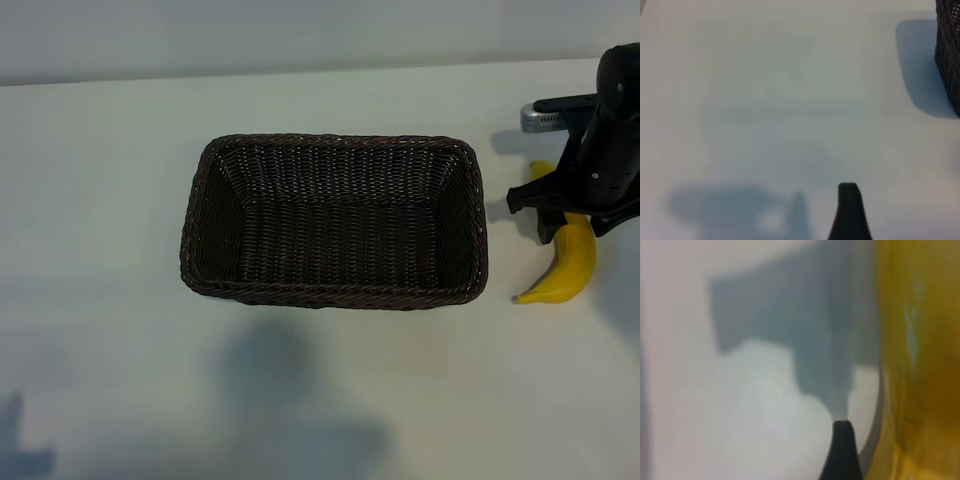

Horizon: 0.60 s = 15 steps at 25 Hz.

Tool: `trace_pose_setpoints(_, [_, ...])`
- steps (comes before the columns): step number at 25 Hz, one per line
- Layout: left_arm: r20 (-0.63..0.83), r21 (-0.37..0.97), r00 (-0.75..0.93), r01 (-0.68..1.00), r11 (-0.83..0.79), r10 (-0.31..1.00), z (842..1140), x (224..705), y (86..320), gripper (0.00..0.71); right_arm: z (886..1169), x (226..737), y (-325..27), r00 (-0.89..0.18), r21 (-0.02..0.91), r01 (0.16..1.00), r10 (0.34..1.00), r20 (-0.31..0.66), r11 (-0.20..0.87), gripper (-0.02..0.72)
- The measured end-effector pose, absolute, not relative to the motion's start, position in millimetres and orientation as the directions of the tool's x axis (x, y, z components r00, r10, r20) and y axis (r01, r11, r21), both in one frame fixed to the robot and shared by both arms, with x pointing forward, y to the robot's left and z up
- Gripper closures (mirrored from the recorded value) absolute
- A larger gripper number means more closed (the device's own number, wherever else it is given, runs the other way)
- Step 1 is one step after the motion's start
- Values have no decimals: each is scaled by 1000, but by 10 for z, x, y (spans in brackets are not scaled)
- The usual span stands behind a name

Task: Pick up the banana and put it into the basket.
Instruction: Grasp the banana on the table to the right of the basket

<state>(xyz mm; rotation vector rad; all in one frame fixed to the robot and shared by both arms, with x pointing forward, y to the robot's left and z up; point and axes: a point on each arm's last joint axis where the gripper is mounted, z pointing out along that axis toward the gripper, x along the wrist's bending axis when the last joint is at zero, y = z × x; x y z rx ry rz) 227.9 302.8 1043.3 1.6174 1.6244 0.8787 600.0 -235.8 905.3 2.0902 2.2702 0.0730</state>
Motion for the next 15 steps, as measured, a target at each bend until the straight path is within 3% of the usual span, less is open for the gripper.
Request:
trace_pose_setpoints(8, [-1, 838, -3, 546, 2, 1000, 10433, 2279, 3028, 152, 8945, 6002, -2380, -94, 41, 995, 995, -28, 95, 128])
trace_pose_setpoints(10, [-1, 838, -3, 546, 2, 1000, 10433, 2279, 3028, 152, 8945, 6002, -2386, -95, 41, 995, 995, -31, 96, 161])
trace_pose_setpoints(13, [1, 838, -2, 546, 1, 1000, 10433, 2279, 3028, 152, 8945, 5998, -2388, -94, 36, 995, 995, -32, 95, 283])
trace_pose_setpoints(15, [1, 838, -2, 546, 1, 1000, 10433, 2279, 3028, 152, 8944, 5986, -2390, -93, 23, 995, 995, -34, 93, 282])
